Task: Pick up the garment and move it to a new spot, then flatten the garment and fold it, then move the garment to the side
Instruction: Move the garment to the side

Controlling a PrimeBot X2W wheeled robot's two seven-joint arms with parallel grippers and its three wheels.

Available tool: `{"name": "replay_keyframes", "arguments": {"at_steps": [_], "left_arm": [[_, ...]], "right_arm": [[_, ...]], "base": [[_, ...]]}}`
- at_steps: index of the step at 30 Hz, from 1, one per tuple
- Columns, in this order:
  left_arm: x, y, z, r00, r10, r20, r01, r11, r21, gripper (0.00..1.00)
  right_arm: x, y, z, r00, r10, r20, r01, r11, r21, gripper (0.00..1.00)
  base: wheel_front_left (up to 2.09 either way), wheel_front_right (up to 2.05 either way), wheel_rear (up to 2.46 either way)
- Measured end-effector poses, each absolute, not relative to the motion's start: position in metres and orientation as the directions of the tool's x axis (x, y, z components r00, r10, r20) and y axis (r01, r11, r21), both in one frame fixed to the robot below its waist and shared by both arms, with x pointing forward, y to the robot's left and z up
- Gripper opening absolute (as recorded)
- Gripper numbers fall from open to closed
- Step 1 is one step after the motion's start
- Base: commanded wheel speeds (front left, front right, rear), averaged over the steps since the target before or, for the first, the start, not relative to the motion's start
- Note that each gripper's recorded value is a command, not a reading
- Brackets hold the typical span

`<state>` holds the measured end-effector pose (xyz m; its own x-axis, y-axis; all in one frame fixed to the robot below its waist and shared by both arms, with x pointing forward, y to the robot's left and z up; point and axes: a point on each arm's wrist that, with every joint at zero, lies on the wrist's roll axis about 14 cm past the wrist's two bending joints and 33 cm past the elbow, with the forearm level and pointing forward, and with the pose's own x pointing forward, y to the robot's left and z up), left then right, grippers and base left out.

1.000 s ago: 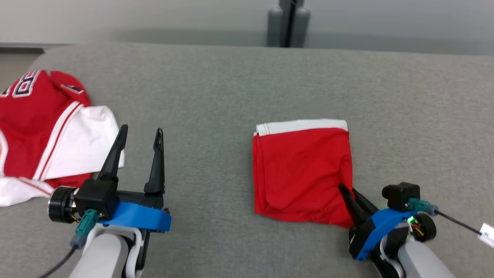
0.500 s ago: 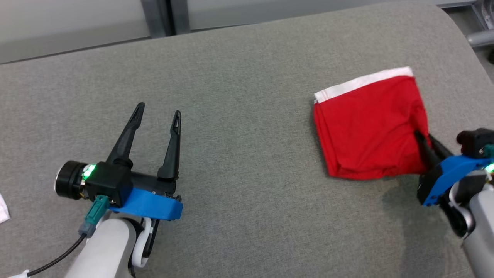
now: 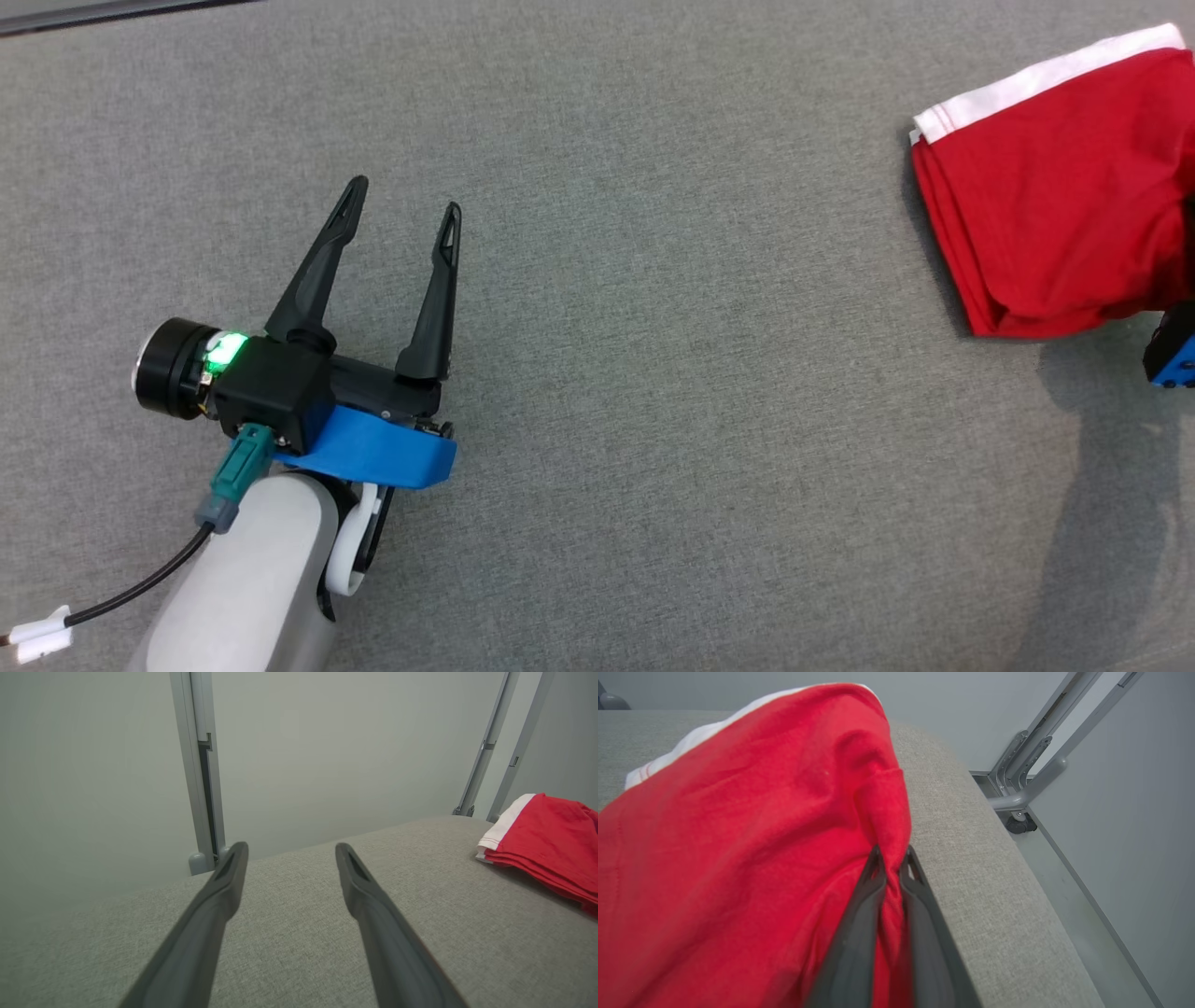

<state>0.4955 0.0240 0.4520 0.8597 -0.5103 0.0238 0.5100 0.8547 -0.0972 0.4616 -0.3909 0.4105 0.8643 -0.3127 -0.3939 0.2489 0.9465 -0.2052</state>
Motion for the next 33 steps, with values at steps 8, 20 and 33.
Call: {"name": "replay_keyframes", "arguments": {"at_steps": [8, 20, 33], "left_arm": [[0.502, 0.025, 0.44, 0.859, -0.512, 0.009, 0.511, 0.854, -0.099, 1.0], [0.485, 0.026, 0.455, 0.86, -0.51, 0.013, 0.509, 0.855, -0.102, 1.0], [0.426, 0.065, 0.479, 0.922, -0.387, -0.004, 0.385, 0.919, -0.089, 1.0]], "right_arm": [[0.474, -0.407, 0.407, 0.855, -0.363, -0.371, 0.279, 0.924, -0.261, 0.0], [0.447, -0.394, 0.406, 0.866, -0.389, -0.315, 0.337, 0.918, -0.208, 1.0], [0.397, -0.278, 0.451, 0.977, -0.178, -0.119, 0.179, 0.984, 0.003, 1.0]], "base": [[0.0, 0.0, 0.0], [0.0, 0.0, 0.0], [0.0, 0.0, 0.0]]}}
